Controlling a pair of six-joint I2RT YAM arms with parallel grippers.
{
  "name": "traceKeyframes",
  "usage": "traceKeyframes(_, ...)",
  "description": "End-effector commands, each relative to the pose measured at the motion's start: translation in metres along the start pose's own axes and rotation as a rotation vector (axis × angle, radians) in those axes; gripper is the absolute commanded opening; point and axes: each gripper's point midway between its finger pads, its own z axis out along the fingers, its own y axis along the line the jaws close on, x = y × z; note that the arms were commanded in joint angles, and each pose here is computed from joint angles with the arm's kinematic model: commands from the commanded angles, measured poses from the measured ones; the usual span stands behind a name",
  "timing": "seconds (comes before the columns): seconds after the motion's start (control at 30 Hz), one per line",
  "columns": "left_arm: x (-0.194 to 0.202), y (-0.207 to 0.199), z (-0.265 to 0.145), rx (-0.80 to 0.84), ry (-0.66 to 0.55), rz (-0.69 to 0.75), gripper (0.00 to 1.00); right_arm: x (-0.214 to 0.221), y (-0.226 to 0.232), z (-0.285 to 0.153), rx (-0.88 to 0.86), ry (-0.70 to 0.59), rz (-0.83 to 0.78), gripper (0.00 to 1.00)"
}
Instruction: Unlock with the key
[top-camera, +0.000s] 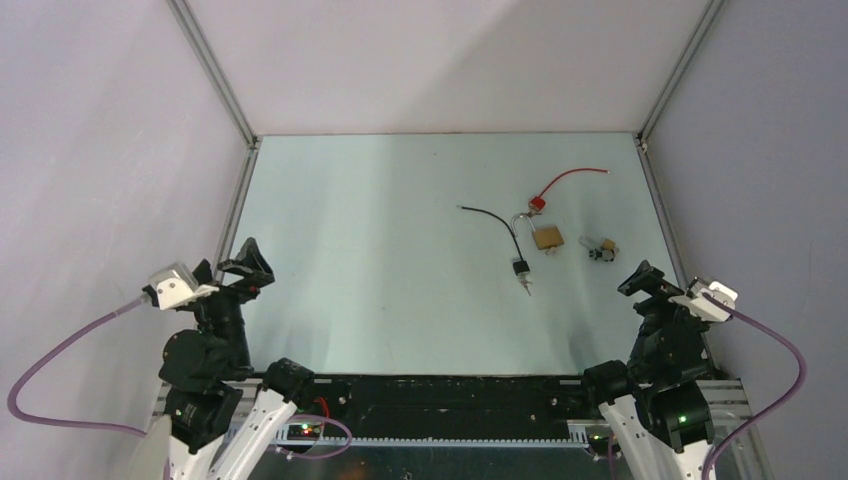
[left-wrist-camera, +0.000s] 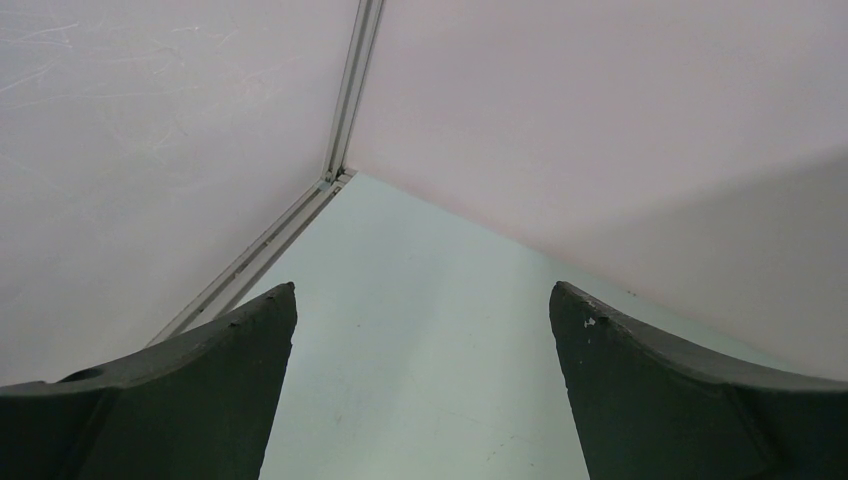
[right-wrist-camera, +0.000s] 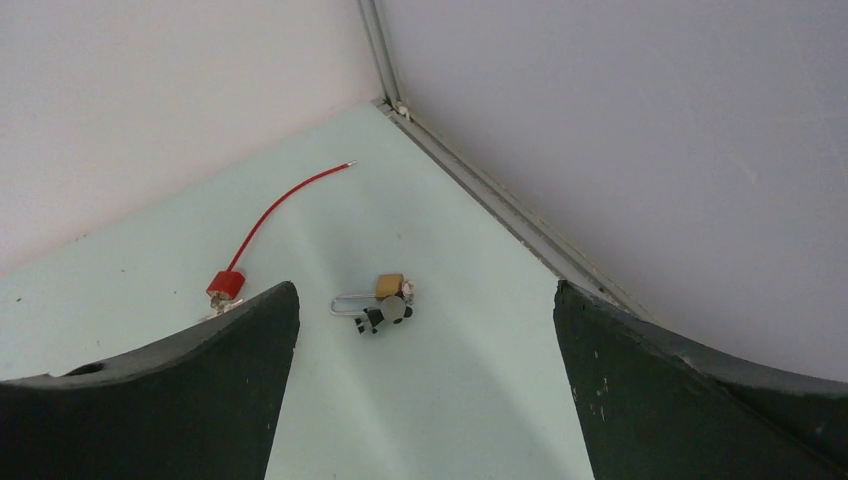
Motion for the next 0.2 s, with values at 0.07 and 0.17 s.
traceKeyframes(0.07, 0.0025, -0.004, 0.0044, -0.003, 0.001, -0.017, 1.0, -0.0161, -0.0118, -0.0105, 0.009, -0.079, 0.09, 0.99)
traceKeyframes(0.17, 0.0015, -0.0035, 0.0042, -0.006, -0.001, -0.023, 1.0, -0.0162, -0.0121, -0.0105, 0.011, -0.079, 0.089, 0.99)
